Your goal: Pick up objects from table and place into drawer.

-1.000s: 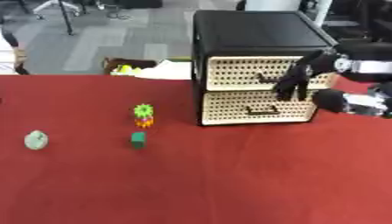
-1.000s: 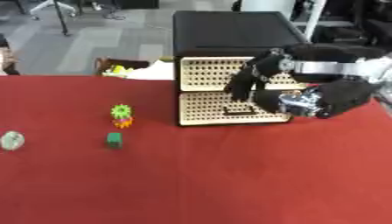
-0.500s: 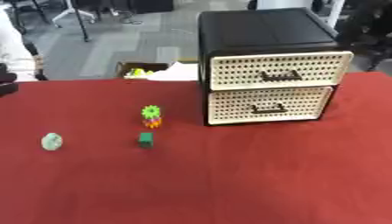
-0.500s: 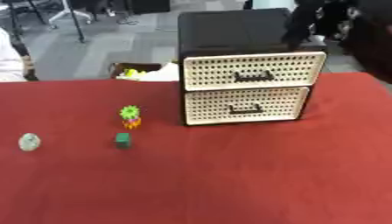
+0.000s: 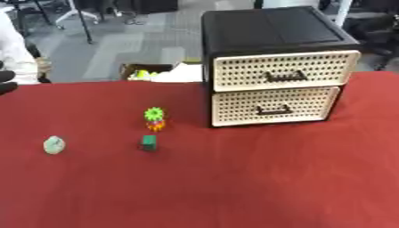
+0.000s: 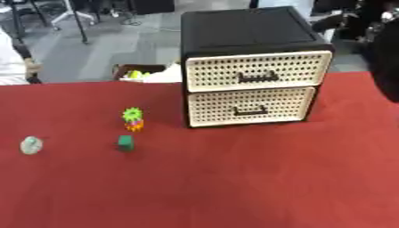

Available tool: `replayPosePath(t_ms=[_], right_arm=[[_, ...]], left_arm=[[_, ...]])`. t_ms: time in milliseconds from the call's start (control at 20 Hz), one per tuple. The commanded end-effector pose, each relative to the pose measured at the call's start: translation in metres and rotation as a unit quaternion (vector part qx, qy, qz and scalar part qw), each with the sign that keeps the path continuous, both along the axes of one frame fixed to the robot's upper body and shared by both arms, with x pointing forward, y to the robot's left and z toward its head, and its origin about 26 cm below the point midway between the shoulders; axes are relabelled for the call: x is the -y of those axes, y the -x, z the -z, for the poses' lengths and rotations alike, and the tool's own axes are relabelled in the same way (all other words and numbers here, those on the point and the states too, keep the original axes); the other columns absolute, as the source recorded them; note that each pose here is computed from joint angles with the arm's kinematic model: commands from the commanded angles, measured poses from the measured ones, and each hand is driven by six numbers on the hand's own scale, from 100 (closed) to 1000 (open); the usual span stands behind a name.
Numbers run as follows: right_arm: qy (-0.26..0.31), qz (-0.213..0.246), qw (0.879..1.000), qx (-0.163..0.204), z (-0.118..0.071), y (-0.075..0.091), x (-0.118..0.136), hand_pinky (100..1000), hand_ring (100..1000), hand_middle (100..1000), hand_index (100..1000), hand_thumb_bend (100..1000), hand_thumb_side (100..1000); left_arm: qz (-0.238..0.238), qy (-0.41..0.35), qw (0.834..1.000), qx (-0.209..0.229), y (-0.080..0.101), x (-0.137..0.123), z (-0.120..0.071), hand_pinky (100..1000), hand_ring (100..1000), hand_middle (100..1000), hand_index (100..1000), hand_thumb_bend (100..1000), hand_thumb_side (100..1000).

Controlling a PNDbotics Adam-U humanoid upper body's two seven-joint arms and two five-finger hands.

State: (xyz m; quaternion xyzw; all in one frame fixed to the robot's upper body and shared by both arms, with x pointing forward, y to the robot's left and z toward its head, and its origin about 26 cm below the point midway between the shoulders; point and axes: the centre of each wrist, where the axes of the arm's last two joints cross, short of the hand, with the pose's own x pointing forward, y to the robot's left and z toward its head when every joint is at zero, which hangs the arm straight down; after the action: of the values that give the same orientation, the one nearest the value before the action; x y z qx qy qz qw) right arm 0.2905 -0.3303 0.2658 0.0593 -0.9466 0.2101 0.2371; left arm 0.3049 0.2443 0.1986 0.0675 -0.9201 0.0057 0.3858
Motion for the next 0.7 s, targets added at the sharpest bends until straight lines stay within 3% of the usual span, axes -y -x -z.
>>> replayPosePath(t_ms=[50,450,700], right_arm=[[-0.02,0.027,0.999,0.034,0.001,0.003,0.001,706,784,830,948,100,1000],[-0.07,0.099,0.99,0.075,0.036,0.005,-0.002,757,837,862,944,100,1000],[-0.069,0.135,0.986,0.062,0.057,0.006,-0.01,804,875,874,935,100,1000]], left_arm=[[-0.008,-0.009,0.999,0.03,0.001,-0.004,-0.01,731,705,675,822,100,1000],[-0.017,-0.005,0.998,0.066,0.001,-0.005,-0.011,767,739,718,850,100,1000],[-0.022,-0.006,0.996,0.084,0.001,-0.006,-0.011,839,785,759,876,100,1000]])
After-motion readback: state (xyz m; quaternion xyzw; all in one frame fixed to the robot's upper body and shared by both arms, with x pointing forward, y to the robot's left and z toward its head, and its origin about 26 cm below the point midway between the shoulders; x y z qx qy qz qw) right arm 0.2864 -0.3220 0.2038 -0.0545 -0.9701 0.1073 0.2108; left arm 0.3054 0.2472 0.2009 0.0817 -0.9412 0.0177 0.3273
